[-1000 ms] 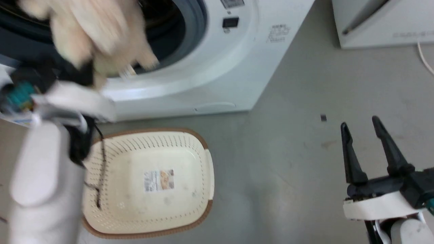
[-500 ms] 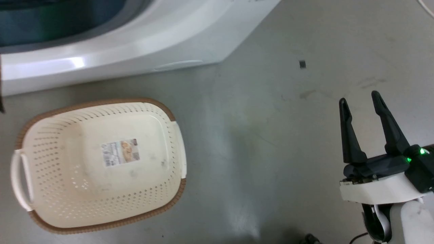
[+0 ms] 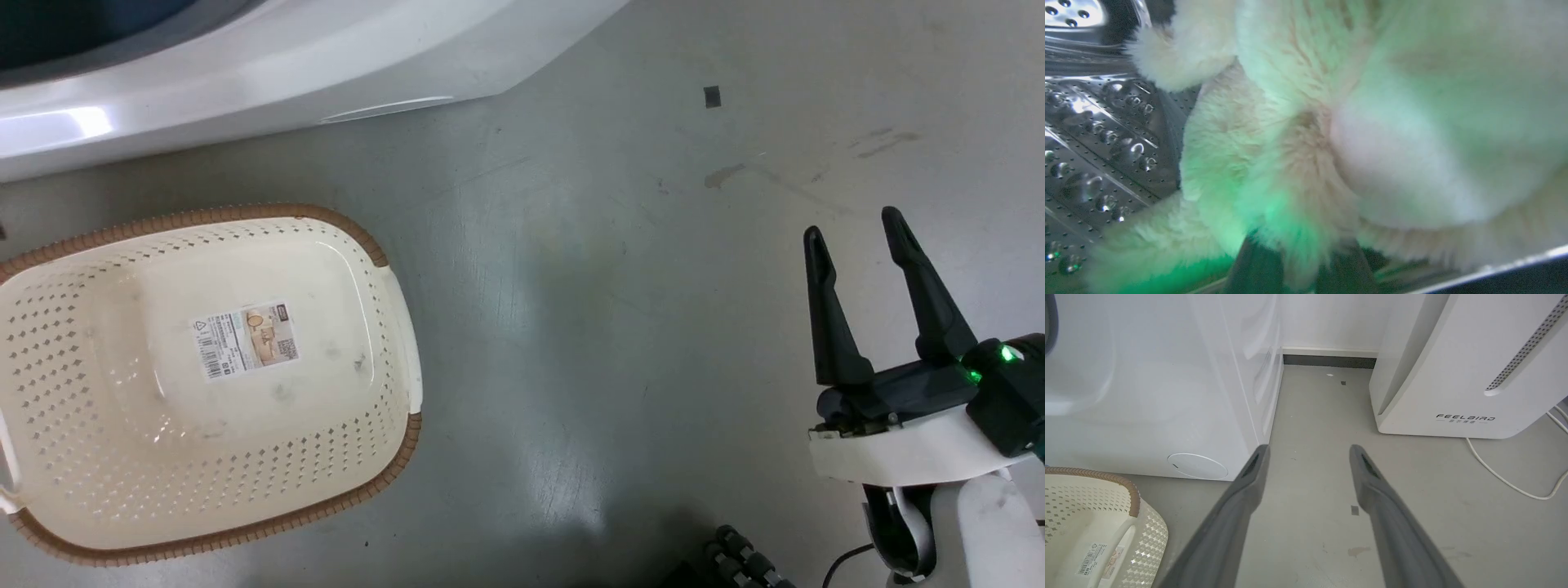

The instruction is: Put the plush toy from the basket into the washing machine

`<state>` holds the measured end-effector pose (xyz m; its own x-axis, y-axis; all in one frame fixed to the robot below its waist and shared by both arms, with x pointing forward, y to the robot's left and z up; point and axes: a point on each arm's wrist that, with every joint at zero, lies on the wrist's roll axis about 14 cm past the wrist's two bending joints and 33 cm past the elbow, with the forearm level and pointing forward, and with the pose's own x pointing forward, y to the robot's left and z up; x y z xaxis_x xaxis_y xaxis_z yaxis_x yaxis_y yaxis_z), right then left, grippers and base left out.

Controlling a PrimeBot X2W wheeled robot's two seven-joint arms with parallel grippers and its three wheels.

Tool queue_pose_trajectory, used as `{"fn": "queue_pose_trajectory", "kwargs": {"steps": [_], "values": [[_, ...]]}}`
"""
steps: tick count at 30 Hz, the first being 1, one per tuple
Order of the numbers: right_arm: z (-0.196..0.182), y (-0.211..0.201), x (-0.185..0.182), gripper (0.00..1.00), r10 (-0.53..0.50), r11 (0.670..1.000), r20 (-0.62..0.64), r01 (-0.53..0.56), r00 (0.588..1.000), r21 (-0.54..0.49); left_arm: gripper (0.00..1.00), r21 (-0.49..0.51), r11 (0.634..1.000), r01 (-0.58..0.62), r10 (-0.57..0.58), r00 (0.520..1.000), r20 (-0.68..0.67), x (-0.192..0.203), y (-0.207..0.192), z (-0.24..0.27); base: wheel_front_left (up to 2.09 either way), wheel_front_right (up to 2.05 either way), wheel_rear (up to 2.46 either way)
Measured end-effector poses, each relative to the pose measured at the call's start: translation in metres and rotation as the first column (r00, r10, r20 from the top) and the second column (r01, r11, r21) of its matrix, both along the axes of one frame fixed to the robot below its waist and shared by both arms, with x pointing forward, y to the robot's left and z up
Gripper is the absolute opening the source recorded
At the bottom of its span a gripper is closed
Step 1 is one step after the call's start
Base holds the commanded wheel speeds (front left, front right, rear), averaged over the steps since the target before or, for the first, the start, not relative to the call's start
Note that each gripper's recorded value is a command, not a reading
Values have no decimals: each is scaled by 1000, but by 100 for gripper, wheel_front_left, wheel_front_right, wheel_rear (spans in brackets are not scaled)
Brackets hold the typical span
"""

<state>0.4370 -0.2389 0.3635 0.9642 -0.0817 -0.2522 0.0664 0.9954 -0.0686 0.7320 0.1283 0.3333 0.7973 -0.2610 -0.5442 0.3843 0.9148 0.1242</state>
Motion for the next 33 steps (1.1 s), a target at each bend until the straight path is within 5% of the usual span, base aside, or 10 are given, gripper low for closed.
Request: {"fn": "queue_pose_trajectory", "kwargs": {"steps": [4,5,6,21,29,33], "values": [[4,1,5,100,5,1000,18,-5,1000,2,0,-17,1000,-1,1,1000,-3,-2,6,-1,0,0,0],[7,1,6,100,4,1000,25,-4,1000,1,38,-19,1000,-3,3,1000,4,-3,7,2,0,0,0],[9,0,7,100,4,1000,32,-4,999,1,100,-23,1000,-5,5,1000,14,-3,9,5,0,0,0],[80,11,5,100,37,999,202,-36,979,-12,100,-170,985,18,21,974,226,-65,4,82,0,0,0],[127,28,-15,100,77,997,306,-77,949,-15,100,-312,950,7,116,920,375,-129,6,145,0,0,0],[147,38,-24,100,99,995,356,-102,929,-11,100,-348,938,3,181,850,495,-163,18,195,0,0,0]]}}
